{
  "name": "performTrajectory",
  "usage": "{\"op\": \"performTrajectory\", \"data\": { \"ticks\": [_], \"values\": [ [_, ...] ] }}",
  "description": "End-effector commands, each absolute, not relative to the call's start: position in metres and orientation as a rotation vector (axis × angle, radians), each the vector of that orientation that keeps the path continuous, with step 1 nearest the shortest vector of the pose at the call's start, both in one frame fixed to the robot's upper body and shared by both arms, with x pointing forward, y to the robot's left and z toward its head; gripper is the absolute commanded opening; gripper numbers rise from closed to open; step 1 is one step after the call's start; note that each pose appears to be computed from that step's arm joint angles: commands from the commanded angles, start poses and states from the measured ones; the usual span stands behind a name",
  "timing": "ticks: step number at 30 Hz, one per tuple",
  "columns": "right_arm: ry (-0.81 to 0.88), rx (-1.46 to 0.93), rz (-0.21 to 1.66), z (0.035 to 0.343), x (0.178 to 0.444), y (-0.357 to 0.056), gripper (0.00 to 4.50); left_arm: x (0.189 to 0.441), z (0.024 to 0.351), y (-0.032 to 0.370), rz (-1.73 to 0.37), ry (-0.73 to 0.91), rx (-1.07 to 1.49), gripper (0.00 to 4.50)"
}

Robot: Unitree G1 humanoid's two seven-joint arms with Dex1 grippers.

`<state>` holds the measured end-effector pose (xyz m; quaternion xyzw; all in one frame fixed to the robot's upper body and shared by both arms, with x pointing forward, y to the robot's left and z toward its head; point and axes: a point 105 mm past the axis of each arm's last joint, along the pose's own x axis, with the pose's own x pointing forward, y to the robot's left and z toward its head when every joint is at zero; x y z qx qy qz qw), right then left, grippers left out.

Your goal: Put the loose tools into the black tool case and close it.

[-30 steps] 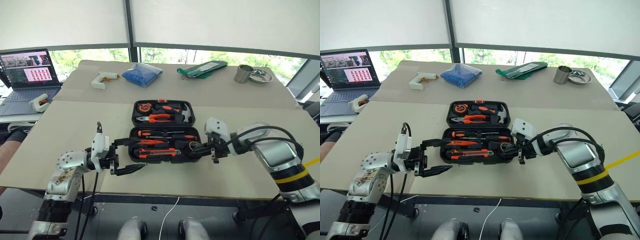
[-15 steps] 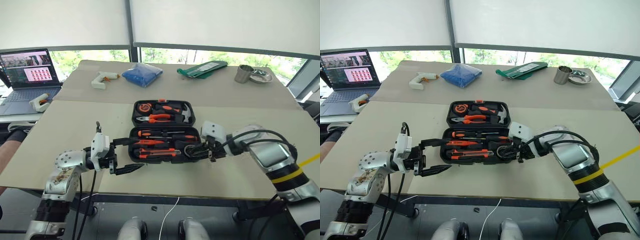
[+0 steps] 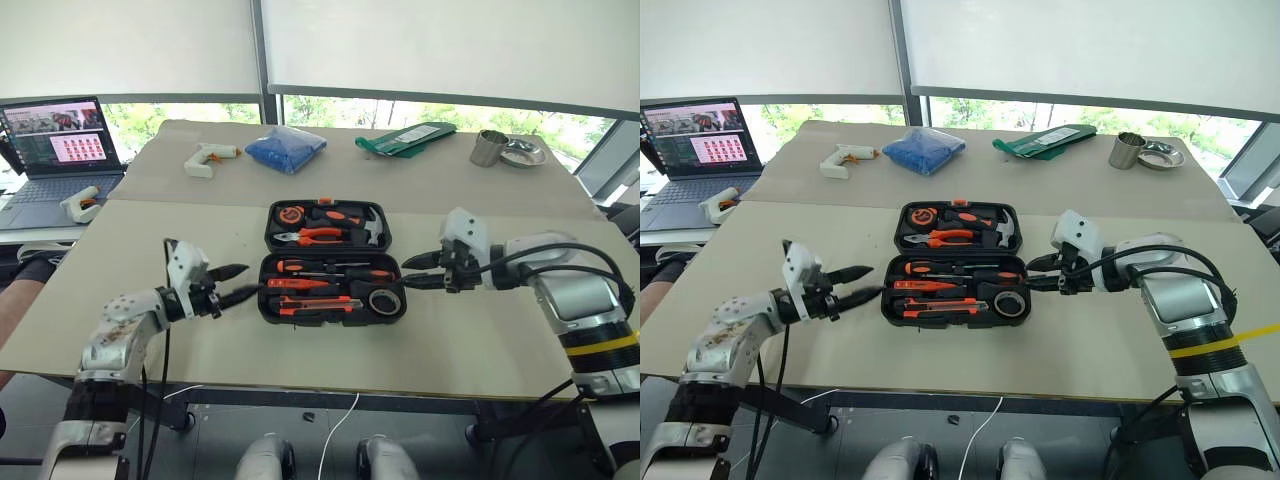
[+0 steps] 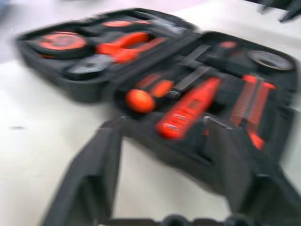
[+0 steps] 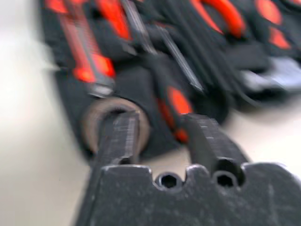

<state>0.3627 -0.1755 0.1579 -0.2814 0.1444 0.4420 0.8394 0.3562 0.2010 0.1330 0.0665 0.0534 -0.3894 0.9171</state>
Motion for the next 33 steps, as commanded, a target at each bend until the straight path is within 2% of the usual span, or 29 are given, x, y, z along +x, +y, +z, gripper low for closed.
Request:
{"op": "performTrajectory", "data": {
  "ticks": [1,2,4,5,10,15,19,25,33],
  "values": [
    [0.274,-0.737,0.792,0.161,0.385,-0.181,0.17,0.377,0.123,0.205,-0.717,0.202,0.192,1.20],
    [0.282,-0.741,0.776,0.158,0.389,-0.180,0.00,0.381,0.120,0.204,-0.708,0.224,0.199,0.88],
    [0.281,-0.760,0.740,0.151,0.401,-0.178,0.00,0.389,0.115,0.198,-0.699,0.247,0.211,0.23],
    [0.277,-0.770,0.727,0.149,0.406,-0.176,0.00,0.394,0.113,0.195,-0.692,0.252,0.213,0.04],
    [0.217,-0.751,0.722,0.145,0.425,-0.158,0.00,0.406,0.115,0.174,-0.726,0.213,0.190,0.04],
    [0.214,-0.693,0.775,0.138,0.426,-0.147,0.00,0.413,0.118,0.161,-0.759,0.178,0.212,0.04],
    [0.233,-0.642,0.869,0.133,0.412,-0.140,0.00,0.405,0.121,0.151,-0.860,0.157,0.231,0.04],
    [0.299,-0.588,0.983,0.126,0.370,-0.142,0.00,0.366,0.121,0.148,-1.097,0.139,0.311,0.04],
    [0.370,-0.468,0.974,0.115,0.329,-0.139,0.00,0.346,0.112,0.161,-1.130,0.191,0.363,0.04]
  ]
}}
